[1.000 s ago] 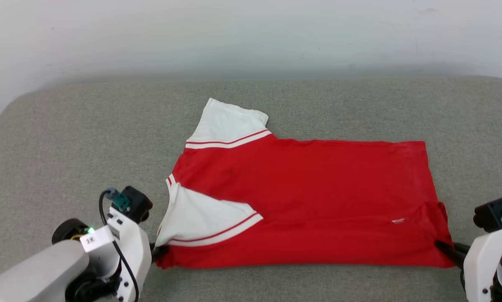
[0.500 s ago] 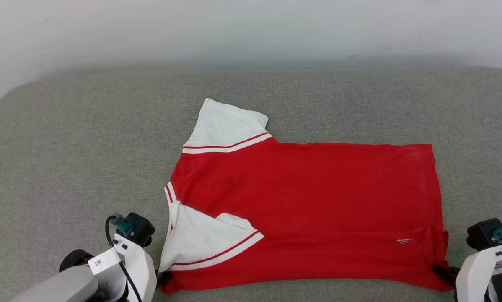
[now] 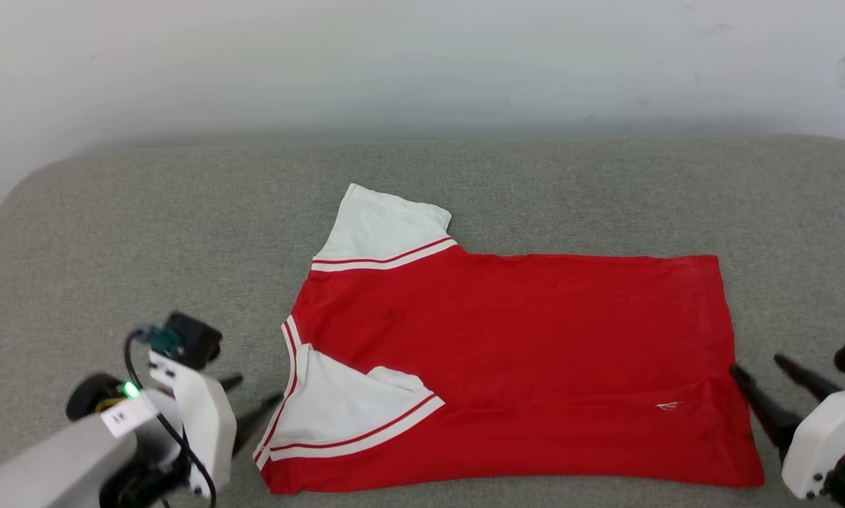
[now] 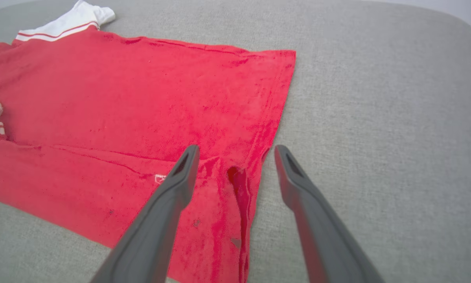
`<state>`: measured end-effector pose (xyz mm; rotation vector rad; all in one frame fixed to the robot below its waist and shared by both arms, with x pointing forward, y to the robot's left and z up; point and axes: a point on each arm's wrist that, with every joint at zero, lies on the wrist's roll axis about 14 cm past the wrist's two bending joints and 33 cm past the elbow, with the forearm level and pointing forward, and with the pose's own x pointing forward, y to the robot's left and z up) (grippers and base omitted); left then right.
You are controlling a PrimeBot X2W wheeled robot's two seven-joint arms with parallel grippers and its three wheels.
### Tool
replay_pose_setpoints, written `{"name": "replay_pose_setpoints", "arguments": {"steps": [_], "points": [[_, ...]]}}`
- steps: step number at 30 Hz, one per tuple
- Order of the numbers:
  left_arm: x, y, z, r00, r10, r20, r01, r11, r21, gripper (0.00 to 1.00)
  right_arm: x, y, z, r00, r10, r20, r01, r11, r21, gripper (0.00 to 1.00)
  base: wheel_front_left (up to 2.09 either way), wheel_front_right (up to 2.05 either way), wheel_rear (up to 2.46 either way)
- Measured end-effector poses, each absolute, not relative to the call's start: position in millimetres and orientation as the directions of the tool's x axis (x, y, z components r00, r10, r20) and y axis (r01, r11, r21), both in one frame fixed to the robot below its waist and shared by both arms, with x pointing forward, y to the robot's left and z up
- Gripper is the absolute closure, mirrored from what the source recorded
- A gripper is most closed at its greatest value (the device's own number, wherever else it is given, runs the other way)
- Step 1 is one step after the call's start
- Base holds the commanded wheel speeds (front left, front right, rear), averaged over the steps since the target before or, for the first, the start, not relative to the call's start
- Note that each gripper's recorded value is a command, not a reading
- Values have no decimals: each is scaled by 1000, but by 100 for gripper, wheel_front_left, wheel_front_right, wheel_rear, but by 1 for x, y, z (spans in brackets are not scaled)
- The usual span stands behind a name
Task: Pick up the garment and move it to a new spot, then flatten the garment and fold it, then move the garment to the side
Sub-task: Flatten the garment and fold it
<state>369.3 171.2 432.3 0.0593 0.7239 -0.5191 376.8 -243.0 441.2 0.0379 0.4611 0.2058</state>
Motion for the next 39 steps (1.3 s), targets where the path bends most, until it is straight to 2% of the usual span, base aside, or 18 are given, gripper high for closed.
{"name": "replay_pose_setpoints", "arguments": {"steps": [4, 6, 7, 8, 10, 12, 16, 22, 29, 33, 39], "points": [[408, 175, 475, 754, -413, -511, 463, 886, -32, 0, 393, -237, 478, 950, 196, -243, -182, 980, 80, 0, 0, 0, 0], [417, 175, 484, 776, -406, -482, 459, 888, -10, 0, 396, -234, 487, 961, 195, -198, -182, 980, 82, 0, 0, 0, 0], [433, 175, 500, 808, -401, -432, 451, 892, 15, 0, 400, -230, 502, 975, 188, -116, -181, 981, 71, 0, 0, 0, 0], [433, 175, 500, 808, -401, -432, 451, 892, 15, 0, 400, -230, 502, 975, 188, -116, -181, 981, 71, 0, 0, 0, 0], [458, 170, 518, 835, -402, -375, 440, 898, 18, 0, 405, -225, 521, 985, 172, -16, -171, 983, 64, 0, 0, 0, 0], [474, 165, 527, 840, -407, -359, 444, 896, 25, 0, 406, -220, 529, 986, 167, 26, -169, 983, 68, 0, 0, 0, 0], [499, 160, 535, 836, -410, -366, 457, 888, 50, 0, 407, -213, 535, 985, 163, 61, -168, 983, 73, 0, 0, 0, 0], [545, 143, 523, 749, -421, -512, 490, 872, -1, 0, 417, -208, 537, 984, 157, 82, -163, 984, 72, 0, 0, 0, 0], [593, 123, 499, 626, -407, -665, 506, 861, -52, 0, 431, -214, 517, 991, 129, 40, -131, 989, 65, 0, 0, 0, 0], [608, 117, 468, 534, -378, -756, 498, 864, -80, 0, 439, -220, 502, 994, 112, 11, -112, 992, 56, 0, 0, 0, 0], [625, 110, 425, 456, -350, -818, 473, 874, -110, 0, 449, -224, 483, 994, 106, -32, -105, 994, 29, 0, 0, 0, 0]]}}
